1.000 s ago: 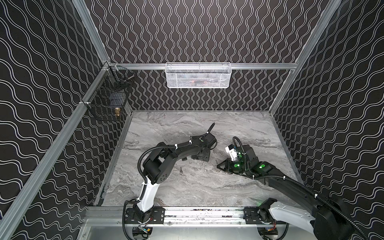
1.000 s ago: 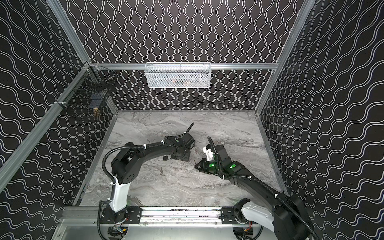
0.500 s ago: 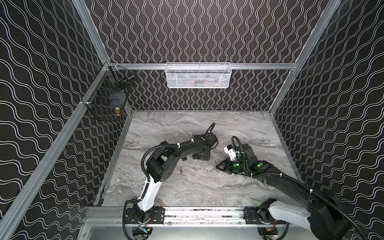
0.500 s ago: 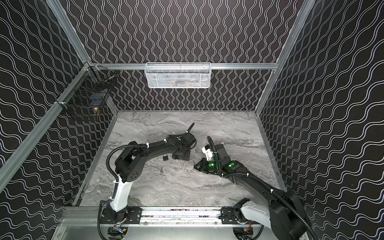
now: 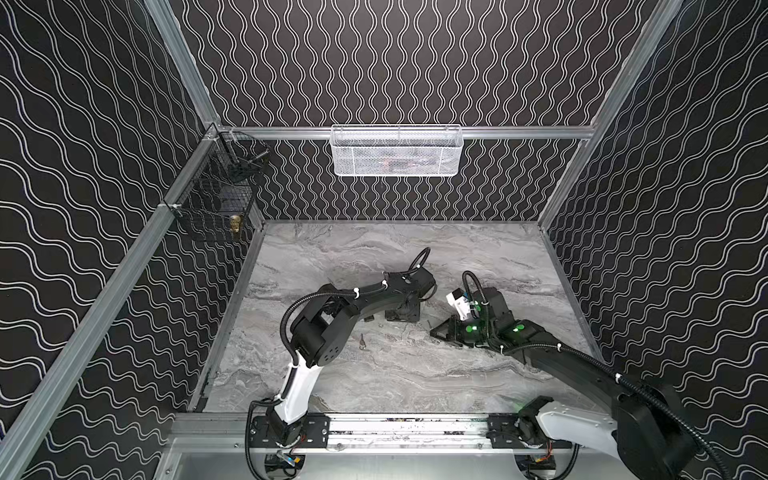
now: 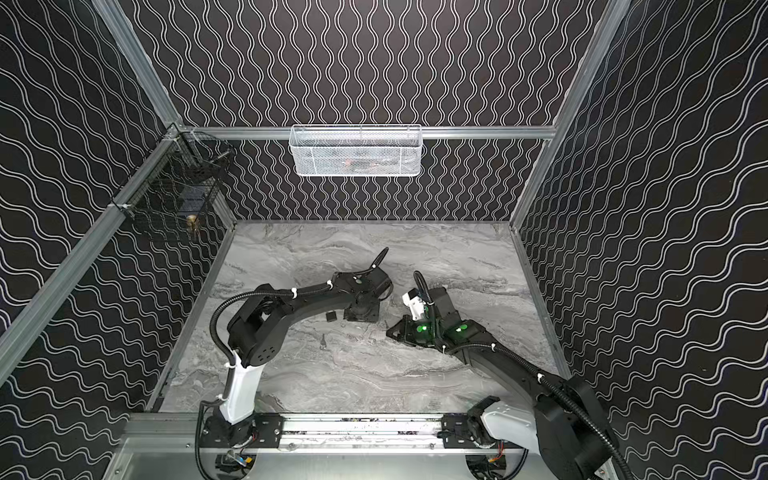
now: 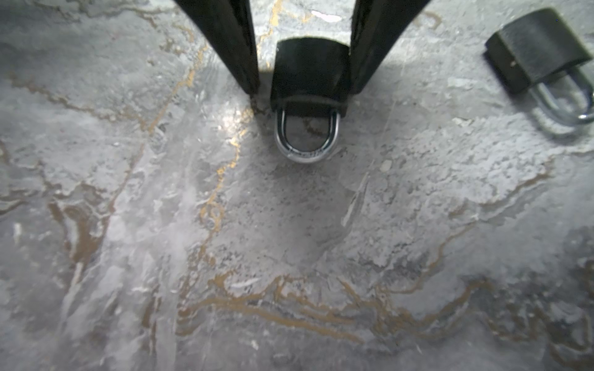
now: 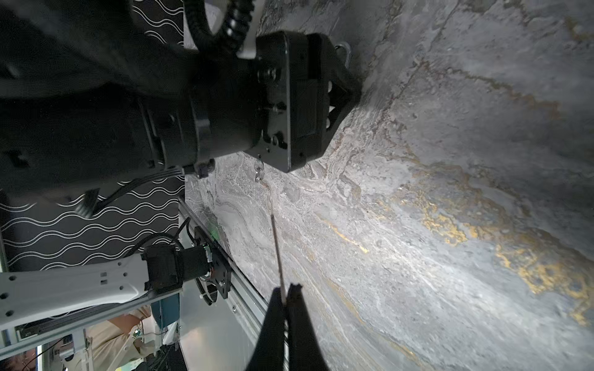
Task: Unlock with the key
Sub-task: 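Close the left gripper on the black padlock body and lift it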
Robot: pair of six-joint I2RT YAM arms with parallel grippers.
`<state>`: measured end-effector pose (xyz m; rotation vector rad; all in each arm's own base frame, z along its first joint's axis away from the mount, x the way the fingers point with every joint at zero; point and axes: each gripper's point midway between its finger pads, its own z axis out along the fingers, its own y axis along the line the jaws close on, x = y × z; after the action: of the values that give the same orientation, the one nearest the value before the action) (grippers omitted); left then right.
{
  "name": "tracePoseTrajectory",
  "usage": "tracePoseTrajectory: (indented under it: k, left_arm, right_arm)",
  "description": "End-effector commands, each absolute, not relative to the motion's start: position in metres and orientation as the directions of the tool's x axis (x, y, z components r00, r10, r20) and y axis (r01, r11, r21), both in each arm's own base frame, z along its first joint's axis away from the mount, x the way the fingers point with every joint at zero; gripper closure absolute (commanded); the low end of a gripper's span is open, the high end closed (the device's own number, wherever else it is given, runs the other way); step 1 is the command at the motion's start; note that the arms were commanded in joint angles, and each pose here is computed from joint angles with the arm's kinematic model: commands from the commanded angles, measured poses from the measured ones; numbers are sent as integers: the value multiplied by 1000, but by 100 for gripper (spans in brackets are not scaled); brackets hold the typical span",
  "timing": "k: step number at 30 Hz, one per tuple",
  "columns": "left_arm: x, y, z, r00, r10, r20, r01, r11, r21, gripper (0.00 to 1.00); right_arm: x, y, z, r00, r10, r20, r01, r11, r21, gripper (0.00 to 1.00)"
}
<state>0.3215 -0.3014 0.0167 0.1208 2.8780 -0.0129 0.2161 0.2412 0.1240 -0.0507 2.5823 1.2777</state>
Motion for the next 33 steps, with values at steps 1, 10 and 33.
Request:
tracePoseTrajectory:
  k: [1,10,33]
  left_arm:
    - [305,-292,10,-980,70,-186,64,997,41,53]
    - [300,-289,-2,-985,64,-158,58,997,42,57]
    - [307,-292,2,-981,71,-182,65,997,42,79]
  right_arm:
    - [220,246,134,-956,78,-284,-187,584,790,100]
    - [220,245,136,-955,77,-286,-190,580,792,100]
    - [222,244,132,-959,73,-273,-179,590,788,100]
